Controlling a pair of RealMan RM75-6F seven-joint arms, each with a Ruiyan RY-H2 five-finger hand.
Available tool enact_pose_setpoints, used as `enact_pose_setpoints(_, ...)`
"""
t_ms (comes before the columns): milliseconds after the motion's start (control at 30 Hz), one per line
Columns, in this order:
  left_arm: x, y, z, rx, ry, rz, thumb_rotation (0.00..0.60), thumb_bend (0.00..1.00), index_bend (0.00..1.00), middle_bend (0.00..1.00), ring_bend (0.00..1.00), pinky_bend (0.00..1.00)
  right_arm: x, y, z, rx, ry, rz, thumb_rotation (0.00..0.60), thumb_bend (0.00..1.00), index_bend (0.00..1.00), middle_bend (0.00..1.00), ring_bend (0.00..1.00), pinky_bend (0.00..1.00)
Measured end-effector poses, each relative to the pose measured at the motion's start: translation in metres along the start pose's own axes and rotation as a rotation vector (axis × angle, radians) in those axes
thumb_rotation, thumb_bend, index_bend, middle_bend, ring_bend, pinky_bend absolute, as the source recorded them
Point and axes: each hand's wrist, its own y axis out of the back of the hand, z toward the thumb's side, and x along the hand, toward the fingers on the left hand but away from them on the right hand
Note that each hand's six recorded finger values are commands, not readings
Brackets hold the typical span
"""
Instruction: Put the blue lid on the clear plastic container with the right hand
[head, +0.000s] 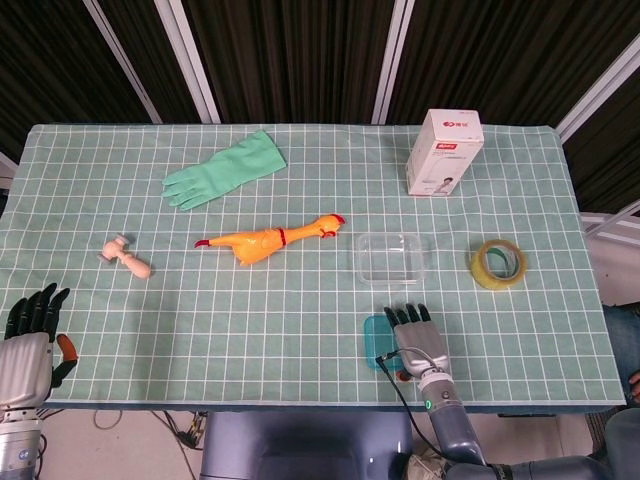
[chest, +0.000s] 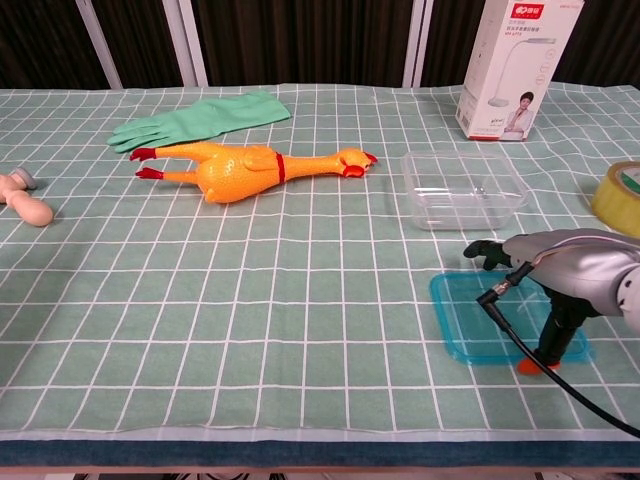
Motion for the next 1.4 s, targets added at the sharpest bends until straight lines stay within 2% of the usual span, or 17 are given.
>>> enact_pose_setpoints(1400, 0.0004, 0.0008, -0.0008, -0.001, 0.005, 0.002, 0.6, 0.8, 0.09, 0.0, 0.0, 0.0, -0.0058, -0.0034, 0.005, 0.01, 0.001, 0.024, 0.6, 0.12, 0.0, 0.2, 0.0, 0.0)
